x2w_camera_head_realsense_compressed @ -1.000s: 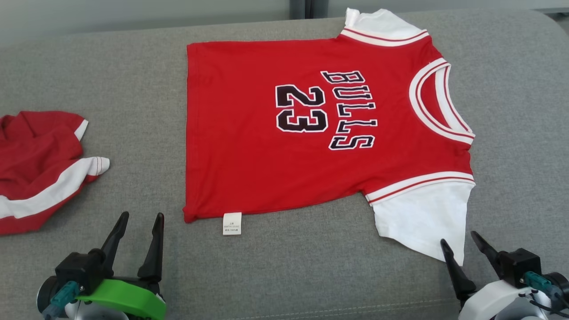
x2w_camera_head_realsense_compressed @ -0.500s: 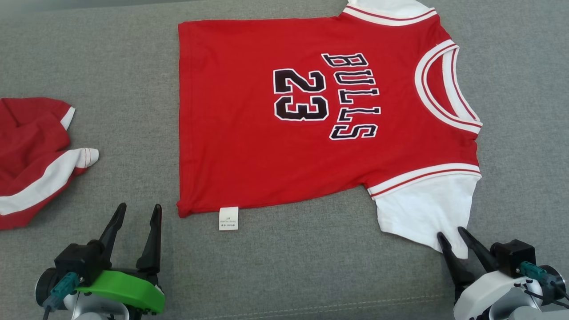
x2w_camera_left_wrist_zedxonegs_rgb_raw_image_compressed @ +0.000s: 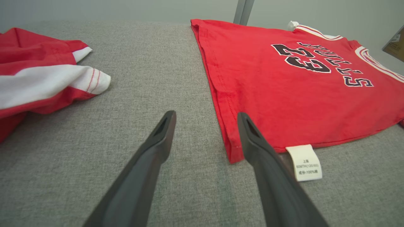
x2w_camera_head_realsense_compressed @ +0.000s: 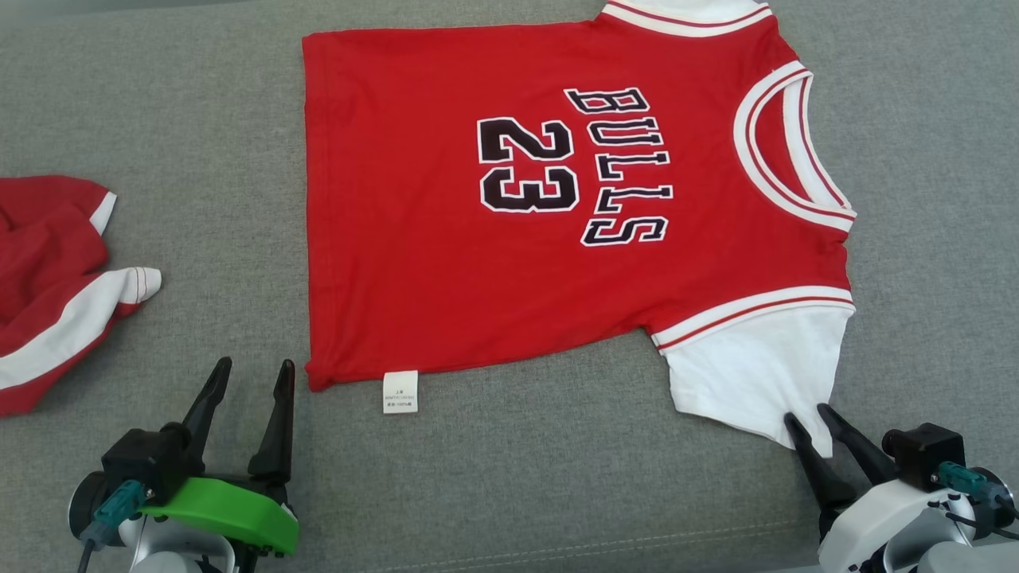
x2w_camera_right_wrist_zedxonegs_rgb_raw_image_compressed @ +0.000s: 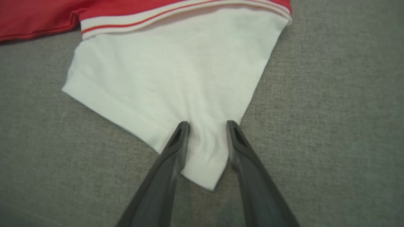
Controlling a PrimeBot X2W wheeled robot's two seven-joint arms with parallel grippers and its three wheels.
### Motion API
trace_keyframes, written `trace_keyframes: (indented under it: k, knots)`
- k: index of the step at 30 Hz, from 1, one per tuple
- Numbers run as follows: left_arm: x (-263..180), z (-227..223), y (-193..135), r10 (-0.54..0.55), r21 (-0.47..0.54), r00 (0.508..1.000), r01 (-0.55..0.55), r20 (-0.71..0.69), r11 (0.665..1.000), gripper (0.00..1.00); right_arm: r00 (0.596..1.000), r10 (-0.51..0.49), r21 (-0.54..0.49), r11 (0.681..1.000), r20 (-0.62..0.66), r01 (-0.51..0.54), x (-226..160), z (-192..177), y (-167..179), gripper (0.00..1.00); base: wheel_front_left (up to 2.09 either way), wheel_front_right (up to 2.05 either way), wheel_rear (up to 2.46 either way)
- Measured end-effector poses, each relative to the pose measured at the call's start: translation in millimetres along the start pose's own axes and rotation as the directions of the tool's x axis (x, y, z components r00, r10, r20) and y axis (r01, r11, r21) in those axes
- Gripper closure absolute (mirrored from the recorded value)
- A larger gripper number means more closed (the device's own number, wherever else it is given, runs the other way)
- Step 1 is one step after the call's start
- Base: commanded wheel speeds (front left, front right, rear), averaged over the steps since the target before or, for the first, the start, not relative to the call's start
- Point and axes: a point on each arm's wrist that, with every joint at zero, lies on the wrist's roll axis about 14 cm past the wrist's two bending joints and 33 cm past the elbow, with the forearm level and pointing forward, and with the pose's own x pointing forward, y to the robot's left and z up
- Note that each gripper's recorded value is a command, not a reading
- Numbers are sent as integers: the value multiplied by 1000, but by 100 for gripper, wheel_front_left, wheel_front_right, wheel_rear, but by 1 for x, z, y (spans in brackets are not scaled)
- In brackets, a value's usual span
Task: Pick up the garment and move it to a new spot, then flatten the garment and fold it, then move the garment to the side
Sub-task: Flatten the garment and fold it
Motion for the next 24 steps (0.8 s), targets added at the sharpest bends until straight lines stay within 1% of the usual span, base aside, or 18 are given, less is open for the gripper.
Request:
trace_keyframes:
  k: [1,4,6,8,13,15,16,17,18,19,24]
  knots:
    - [1,1,-1,-4,-1,1000,4,2,1000,0,1000,0,1,1000,-1,0,0,0,0,38,0,0,0]
    - [3,1,-1,-6,0,1000,6,3,1000,0,1000,11,-2,1000,-7,-11,-1,-2,1,39,0,0,0]
    - [3,-1,-1,-5,0,1000,5,-2,1000,0,1000,14,-5,1000,-11,-14,-1,-3,1,45,0,0,0]
    - [3,-1,0,-5,0,1000,5,-3,1000,0,1000,14,-7,1000,-13,-14,-2,-3,0,46,0,0,0]
    - [2,-9,-3,-17,-2,999,17,-28,1000,0,999,30,-20,999,-27,-30,-4,-6,0,53,0,0,0]
    - [2,-13,-5,-25,-4,999,25,-45,1000,0,999,33,-23,999,-31,-33,-5,-7,0,60,0,0,0]
    - [2,-18,-6,-30,-4,997,30,-64,1000,0,999,33,-23,999,-35,-34,-5,-8,0,67,0,0,0]
    - [1,-22,-7,-34,-5,996,34,-81,999,0,999,32,-24,999,-38,-33,-5,-9,0,69,0,0,0]
    - [0,-25,-7,-35,-5,995,35,-94,999,0,999,33,-21,999,-41,-34,-6,-9,-1,88,0,0,0]
    - [0,-28,-8,-36,-6,994,36,-106,999,0,999,33,-17,999,-43,-33,-6,-10,-1,100,0,0,0]
    - [0,-35,-11,-51,-11,989,50,-142,999,0,998,29,-5,1000,-48,-30,-7,-11,-1,100,0,0,0]
